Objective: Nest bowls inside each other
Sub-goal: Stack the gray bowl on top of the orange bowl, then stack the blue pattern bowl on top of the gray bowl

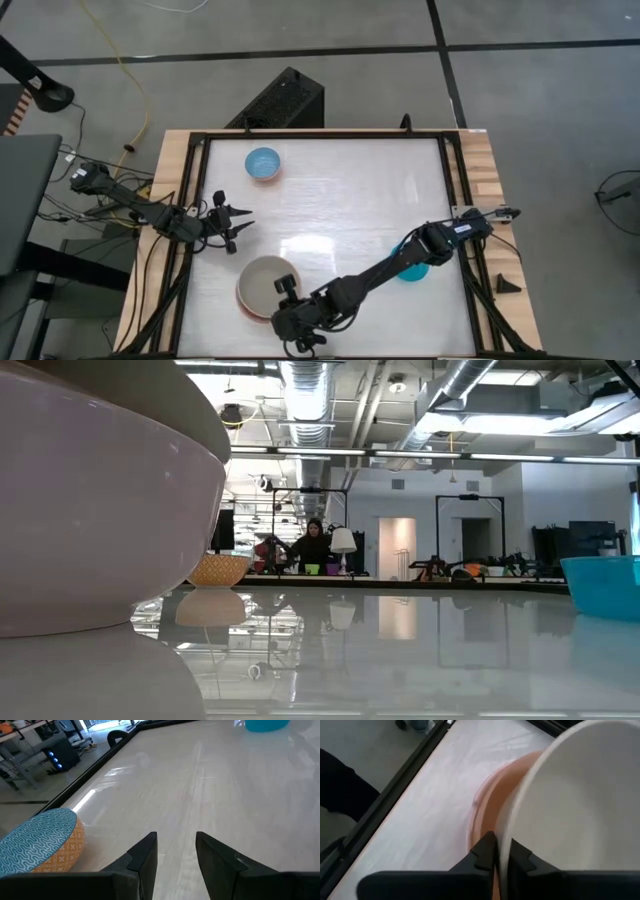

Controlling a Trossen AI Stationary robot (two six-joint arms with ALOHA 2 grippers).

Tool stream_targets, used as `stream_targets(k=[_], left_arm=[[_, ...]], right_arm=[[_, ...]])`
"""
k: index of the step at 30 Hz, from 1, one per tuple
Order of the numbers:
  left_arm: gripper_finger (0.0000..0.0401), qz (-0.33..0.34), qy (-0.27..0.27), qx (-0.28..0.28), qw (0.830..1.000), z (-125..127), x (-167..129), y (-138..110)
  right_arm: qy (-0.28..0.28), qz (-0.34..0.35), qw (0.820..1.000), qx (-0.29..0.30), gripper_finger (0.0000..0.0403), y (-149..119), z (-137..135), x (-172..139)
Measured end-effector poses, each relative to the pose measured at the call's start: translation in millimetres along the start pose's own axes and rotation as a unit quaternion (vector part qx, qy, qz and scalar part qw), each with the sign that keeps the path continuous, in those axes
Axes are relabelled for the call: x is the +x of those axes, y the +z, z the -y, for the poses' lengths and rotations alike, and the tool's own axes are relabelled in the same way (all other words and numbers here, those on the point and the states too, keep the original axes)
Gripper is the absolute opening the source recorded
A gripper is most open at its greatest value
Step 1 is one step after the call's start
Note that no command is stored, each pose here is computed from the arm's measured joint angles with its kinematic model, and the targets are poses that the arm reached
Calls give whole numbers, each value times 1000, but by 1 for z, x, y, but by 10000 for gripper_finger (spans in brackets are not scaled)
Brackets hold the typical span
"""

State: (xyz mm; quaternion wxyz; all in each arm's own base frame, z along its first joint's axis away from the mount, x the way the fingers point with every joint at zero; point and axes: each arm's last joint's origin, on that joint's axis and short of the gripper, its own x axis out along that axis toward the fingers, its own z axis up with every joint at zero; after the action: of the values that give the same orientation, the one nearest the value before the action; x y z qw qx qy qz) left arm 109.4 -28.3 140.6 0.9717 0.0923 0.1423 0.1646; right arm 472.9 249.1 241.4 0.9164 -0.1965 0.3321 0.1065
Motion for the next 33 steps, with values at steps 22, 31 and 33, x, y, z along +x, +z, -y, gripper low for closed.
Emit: stream_targets(k=[22,31,33], left_arm=[[125,0,0,0,1000,0,0,0],[126,0,0,0,1000,0,0,0],[125,0,0,0,1000,0,0,0]], right_arm=[[33,28,998,40,283,26,19,-38],[-66,8,995,68,283,20,36,-34],[-81,-9,993,90,282,14,57,-28]])
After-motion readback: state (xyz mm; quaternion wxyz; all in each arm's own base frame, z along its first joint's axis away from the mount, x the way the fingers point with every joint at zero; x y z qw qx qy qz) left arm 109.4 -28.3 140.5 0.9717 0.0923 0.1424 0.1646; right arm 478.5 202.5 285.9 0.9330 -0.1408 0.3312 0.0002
